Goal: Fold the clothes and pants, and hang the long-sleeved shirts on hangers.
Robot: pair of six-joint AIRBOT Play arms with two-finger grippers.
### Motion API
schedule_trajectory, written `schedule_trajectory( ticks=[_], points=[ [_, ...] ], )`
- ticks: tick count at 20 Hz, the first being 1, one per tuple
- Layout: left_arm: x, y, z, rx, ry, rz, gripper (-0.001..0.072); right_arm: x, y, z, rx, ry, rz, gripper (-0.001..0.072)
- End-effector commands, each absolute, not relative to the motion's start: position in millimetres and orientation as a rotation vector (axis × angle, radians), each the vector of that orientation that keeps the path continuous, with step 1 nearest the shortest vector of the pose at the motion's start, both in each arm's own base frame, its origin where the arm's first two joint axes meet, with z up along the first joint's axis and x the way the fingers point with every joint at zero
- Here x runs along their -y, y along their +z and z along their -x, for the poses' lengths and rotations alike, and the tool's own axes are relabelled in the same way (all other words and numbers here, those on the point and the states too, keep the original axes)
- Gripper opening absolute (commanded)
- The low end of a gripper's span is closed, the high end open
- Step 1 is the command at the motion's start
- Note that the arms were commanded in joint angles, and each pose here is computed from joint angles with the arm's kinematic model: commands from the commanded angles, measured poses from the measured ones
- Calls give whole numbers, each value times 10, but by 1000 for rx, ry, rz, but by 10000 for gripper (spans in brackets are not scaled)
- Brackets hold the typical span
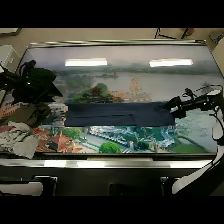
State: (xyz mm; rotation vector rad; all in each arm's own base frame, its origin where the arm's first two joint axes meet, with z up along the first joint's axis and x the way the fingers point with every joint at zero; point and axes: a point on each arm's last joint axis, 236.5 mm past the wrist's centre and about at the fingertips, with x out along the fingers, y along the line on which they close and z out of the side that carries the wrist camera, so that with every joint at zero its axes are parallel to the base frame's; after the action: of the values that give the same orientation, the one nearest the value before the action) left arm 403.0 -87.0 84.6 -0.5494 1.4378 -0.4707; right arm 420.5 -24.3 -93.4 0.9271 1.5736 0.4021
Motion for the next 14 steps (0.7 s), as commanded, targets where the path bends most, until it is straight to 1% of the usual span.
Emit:
schedule_trajectory(
  ticks=[1, 2, 4, 5, 6, 7, 8, 10, 11, 12, 13, 14],
  points=[
    [1076, 867, -3982, -1451, -506, 518, 666, -116, -929, -4183, -1608, 513, -849, 705],
    [1117, 868, -3970, -1454, -513, 512, 666, -211, -942, -4168, -1626, 526, -822, 699],
    [1189, 867, -3950, -1460, -528, 499, 666, -365, -988, -4086, -1681, 546, -750, 610],
    [1210, 867, -3944, -1460, -534, 493, 666, -412, -1018, -4027, -1717, 542, -711, 482],
    [1235, 865, -3945, -1459, -538, 489, 665, -416, -1056, -3979, -1754, 511, -678, 275],
    [1257, 866, -3965, -1450, -539, 486, 665, -402, -1070, -3950, -1781, 464, -654, 36],
    [1293, 867, -4008, -1431, -538, 483, 662, -382, -1040, -3960, -1785, 417, -650, 43],
    [1434, 859, -4159, -1364, -537, 476, 632, -394, -836, -4011, -1753, 379, -657, 43],
    [1545, 836, -4251, -1318, -544, 462, 494, -391, -694, -4043, -1728, 352, -667, 43],
    [1703, 784, -4332, -1274, -557, 443, 275, -386, -546, -4062, -1701, 336, -668, 43],
    [1875, 699, -4379, -1248, -568, 430, 133, -380, -368, -4086, -1665, 316, -669, 43],
    [2097, 567, -4395, -1237, -580, 418, 106, -377, -198, -4099, -1632, 295, -673, 43]
  ],
)
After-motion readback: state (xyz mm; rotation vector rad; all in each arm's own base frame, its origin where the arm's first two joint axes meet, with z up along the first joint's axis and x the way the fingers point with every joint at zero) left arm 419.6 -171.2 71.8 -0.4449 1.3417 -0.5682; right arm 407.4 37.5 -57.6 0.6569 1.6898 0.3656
